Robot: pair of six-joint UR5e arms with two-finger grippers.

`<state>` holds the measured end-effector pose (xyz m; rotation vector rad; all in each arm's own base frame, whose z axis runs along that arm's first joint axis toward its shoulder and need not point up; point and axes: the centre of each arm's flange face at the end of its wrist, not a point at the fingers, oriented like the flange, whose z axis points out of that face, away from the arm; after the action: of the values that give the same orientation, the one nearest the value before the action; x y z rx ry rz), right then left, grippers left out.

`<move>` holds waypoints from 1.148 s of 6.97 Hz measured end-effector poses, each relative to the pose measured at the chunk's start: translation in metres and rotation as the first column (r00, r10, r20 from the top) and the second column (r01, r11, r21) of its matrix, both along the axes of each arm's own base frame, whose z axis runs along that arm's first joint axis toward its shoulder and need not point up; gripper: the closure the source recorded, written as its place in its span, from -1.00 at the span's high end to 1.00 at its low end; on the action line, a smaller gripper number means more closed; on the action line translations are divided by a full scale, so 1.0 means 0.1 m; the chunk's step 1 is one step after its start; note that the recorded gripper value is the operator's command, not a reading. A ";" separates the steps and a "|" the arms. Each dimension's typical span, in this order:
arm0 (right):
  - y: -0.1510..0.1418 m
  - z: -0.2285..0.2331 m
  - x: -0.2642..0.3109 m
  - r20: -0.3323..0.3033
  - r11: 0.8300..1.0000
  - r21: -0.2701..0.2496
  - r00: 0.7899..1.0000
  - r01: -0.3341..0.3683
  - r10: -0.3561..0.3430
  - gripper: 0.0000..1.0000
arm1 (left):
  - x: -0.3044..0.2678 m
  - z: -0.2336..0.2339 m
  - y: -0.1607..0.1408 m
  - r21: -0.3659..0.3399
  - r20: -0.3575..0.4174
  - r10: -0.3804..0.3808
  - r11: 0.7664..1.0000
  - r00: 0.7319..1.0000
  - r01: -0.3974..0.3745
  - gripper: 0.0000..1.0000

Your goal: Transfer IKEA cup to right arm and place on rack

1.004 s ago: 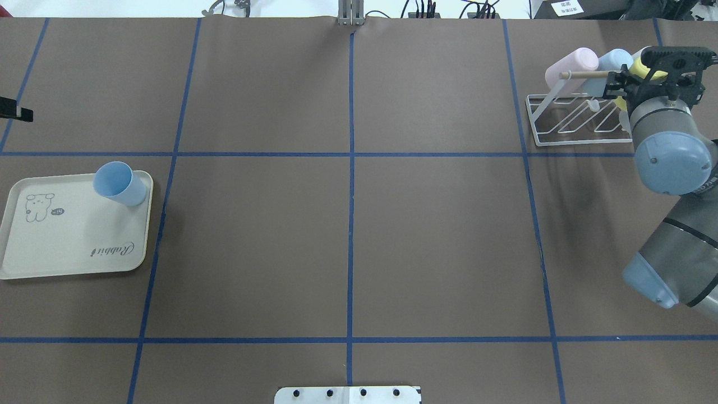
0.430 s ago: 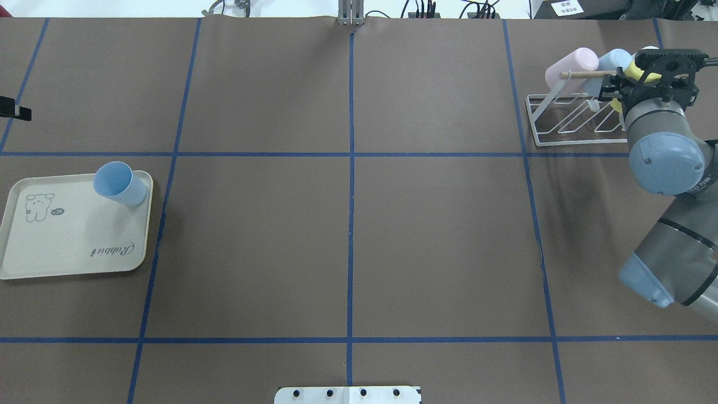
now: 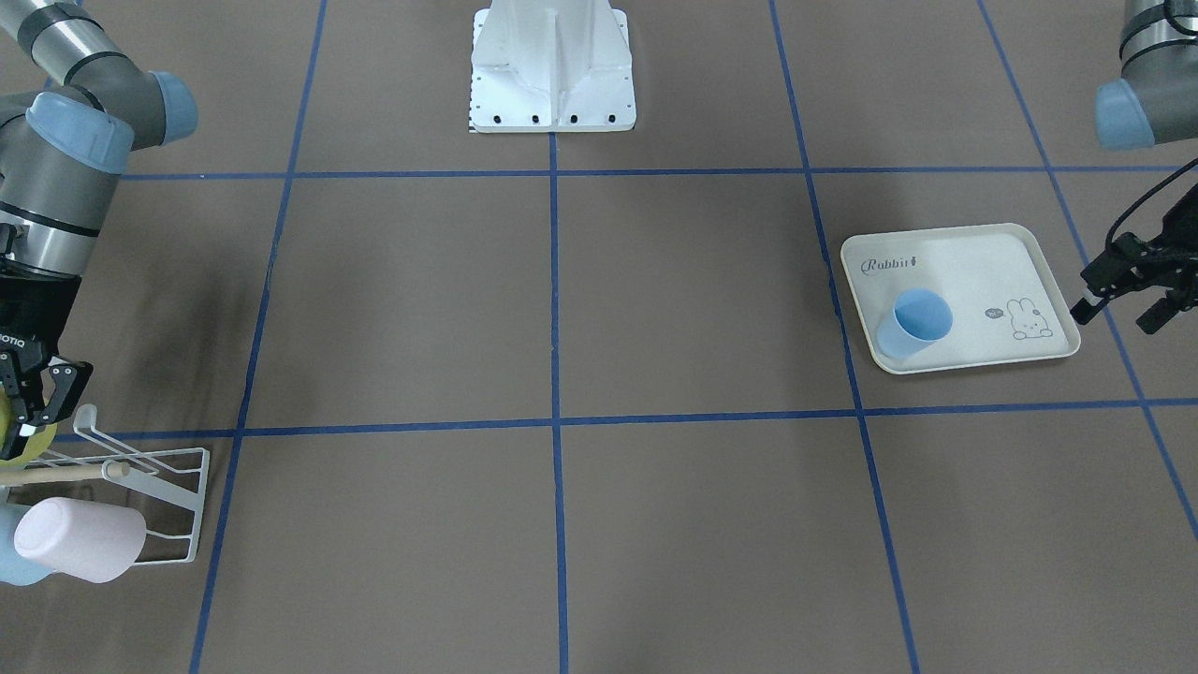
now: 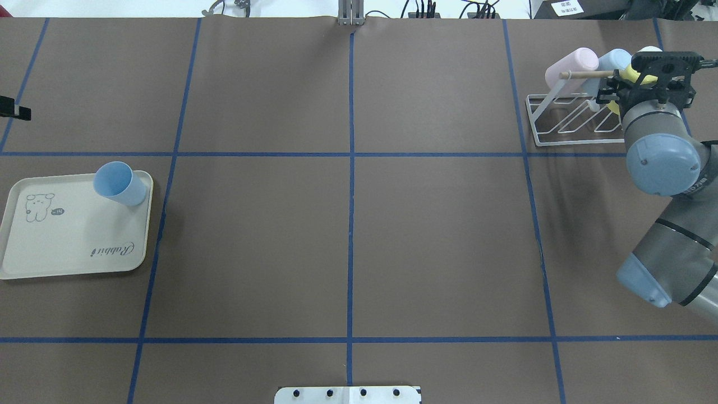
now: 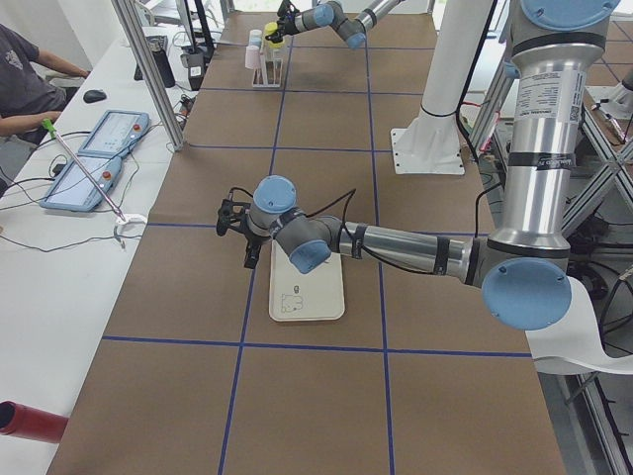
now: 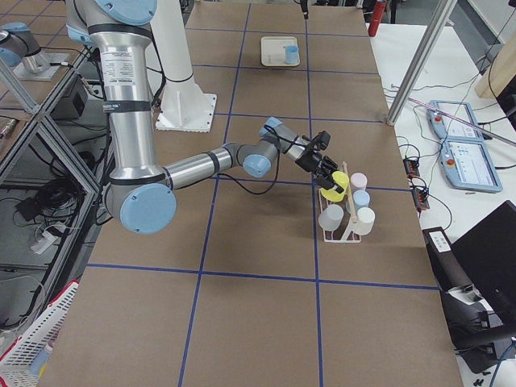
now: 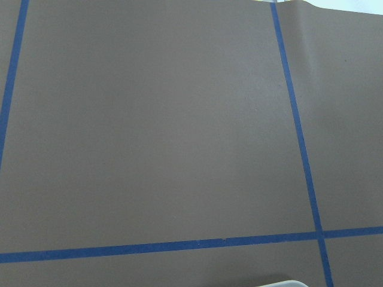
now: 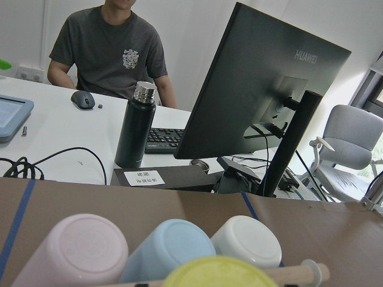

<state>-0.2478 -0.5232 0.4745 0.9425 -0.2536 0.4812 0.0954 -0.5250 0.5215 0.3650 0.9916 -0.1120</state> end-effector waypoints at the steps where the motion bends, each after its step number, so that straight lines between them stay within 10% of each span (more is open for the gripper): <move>1: 0.00 -0.01 0.00 0.001 1.000 0.001 1.000 0.002 -0.002 1.00 | 0.00 0.00 0.00 0.000 0.000 0.000 1.000 1.000 0.000 1.00; 5: 0.04 -0.28 0.07 0.037 0.999 0.040 0.999 -0.001 0.000 1.00 | 0.02 -0.01 0.01 -0.003 -0.001 0.006 1.000 1.000 -0.006 1.00; 8: 0.22 -0.89 0.28 0.220 0.990 0.117 0.974 -0.073 0.045 1.00 | 0.11 -0.19 0.07 -0.082 0.027 0.025 0.996 0.999 -0.023 1.00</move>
<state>-0.2201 -0.5013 0.3855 1.0221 -0.4587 0.6300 0.1067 -0.5181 0.5026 0.2789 0.9600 -0.1253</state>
